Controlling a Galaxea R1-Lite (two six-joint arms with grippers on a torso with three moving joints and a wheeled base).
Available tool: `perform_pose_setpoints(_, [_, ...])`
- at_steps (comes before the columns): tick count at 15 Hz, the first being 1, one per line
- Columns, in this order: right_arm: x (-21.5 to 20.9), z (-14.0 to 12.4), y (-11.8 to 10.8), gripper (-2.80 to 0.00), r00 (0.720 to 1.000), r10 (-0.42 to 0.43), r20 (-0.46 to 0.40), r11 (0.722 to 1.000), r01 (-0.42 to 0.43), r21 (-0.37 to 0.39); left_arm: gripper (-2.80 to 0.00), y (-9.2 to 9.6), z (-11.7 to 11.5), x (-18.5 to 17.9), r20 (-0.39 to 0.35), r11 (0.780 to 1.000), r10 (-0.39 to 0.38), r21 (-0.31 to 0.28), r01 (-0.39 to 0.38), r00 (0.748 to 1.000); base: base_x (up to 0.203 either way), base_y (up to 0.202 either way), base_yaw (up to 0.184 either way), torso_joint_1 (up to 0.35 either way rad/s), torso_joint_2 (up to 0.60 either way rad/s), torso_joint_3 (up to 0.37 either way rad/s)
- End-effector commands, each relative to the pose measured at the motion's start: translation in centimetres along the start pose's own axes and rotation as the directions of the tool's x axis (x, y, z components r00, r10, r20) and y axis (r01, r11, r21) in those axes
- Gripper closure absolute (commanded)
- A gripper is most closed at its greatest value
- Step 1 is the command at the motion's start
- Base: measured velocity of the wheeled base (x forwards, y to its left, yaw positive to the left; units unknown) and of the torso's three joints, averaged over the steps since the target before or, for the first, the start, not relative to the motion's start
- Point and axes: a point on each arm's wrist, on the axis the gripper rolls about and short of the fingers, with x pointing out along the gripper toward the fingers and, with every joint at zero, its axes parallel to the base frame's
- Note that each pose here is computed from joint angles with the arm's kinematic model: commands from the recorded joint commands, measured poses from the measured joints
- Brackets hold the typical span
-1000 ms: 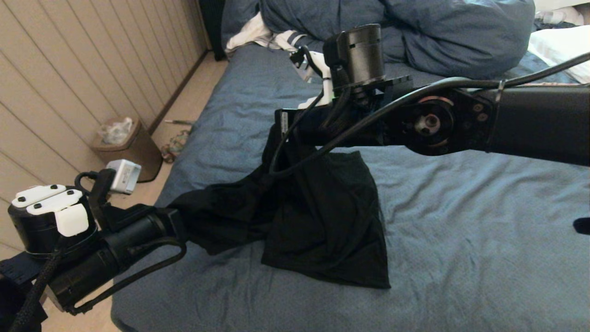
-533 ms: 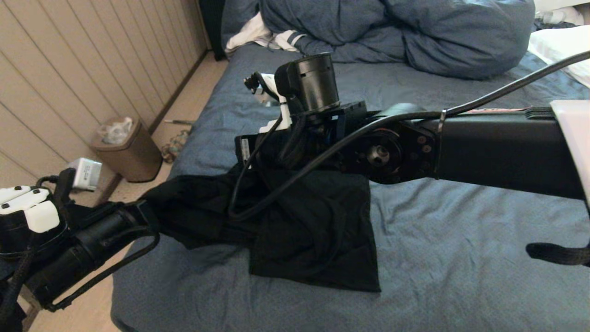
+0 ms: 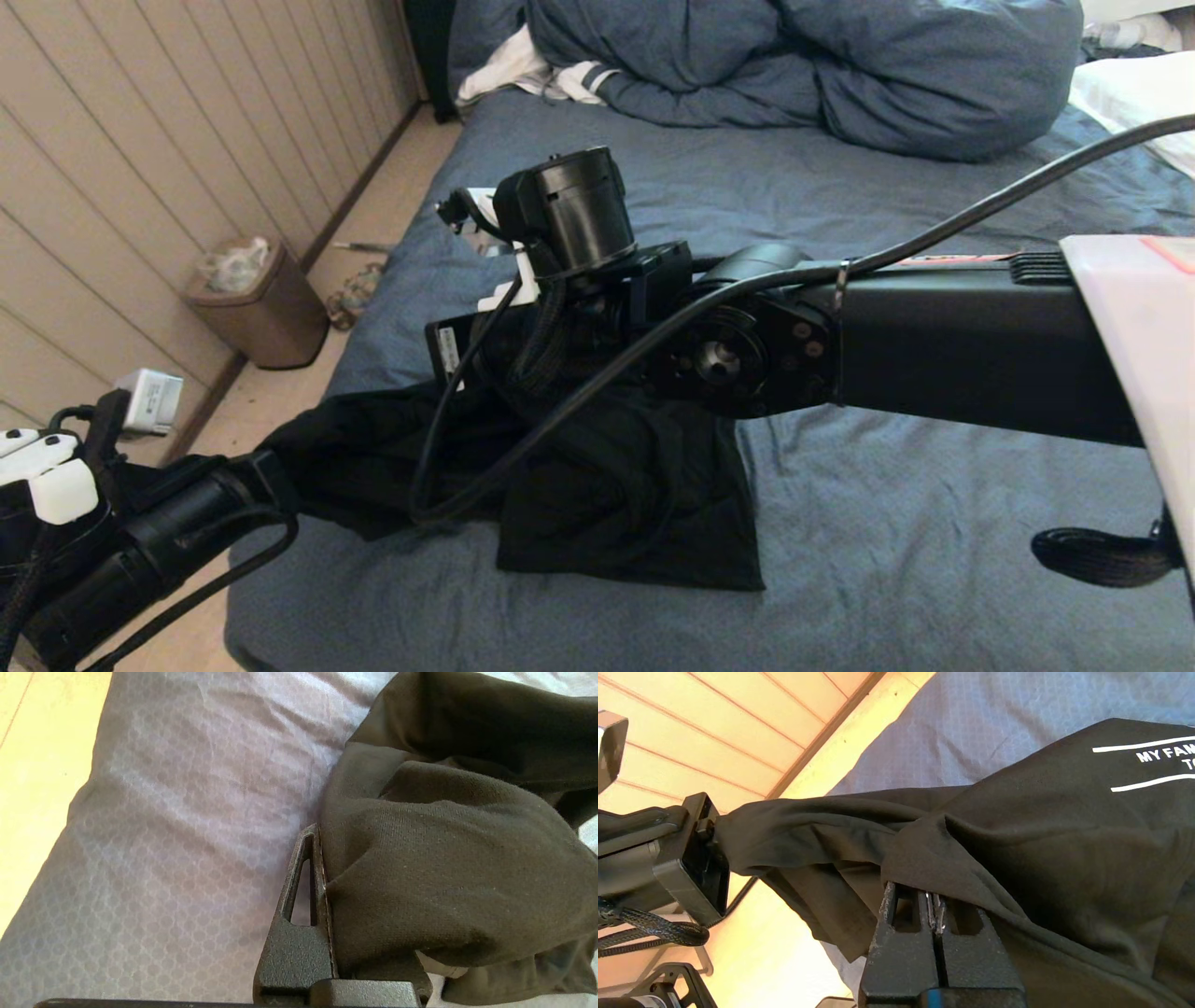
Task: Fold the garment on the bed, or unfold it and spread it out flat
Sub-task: Unford the black T-shirt
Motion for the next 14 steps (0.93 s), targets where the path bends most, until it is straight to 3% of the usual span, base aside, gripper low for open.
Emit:
perform_pose_setpoints(1, [0.2, -0.2, 0.0, 0.0, 1.0, 0.0, -0.005, 1.0, 0.0, -0.001, 0.0, 0.1, -0.2, 0.0, -0.005, 1.0, 0.001, -0.002, -0.001, 1.0, 0.0, 0.0, 0.0, 0.0, 0.0, 0.0])
perform_pose_setpoints(2, [0.2, -0.3, 0.0, 0.0, 1.0, -0.001, -0.01, 1.0, 0.001, -0.01, 0.0, 0.1, -0.2, 0.0, -0.007, 1.0, -0.001, -0.002, 0.001, 1.0, 0.0, 0.0, 0.0, 0.0, 0.0, 0.0])
perform_pose_setpoints(3, [0.2, -0.3, 0.0, 0.0, 1.0, -0.001, -0.008, 1.0, 0.001, -0.01, -2.8, 0.1, -0.3, 0.0, -0.009, 1.0, 0.001, -0.003, -0.001, 1.0, 0.0, 0.0, 0.0, 0.0, 0.0, 0.0])
perform_pose_setpoints(5, [0.2, -0.3, 0.0, 0.0, 1.0, -0.001, -0.008, 1.0, 0.001, -0.01, -2.8, 0.0, -0.1, -0.3, -0.006, 1.0, -0.021, -0.001, 0.021, 1.0, 0.0, 0.0, 0.0, 0.0, 0.0, 0.0])
perform_pose_setpoints(14, [0.4, -0.5, -0.4, 0.0, 1.0, -0.009, -0.016, 1.0, 0.009, -0.008, -2.8, 0.6, -2.4, -3.8, -0.057, 1.0, 0.021, -0.012, -0.022, 0.998, 0.0, 0.0, 0.0, 0.0, 0.0, 0.0])
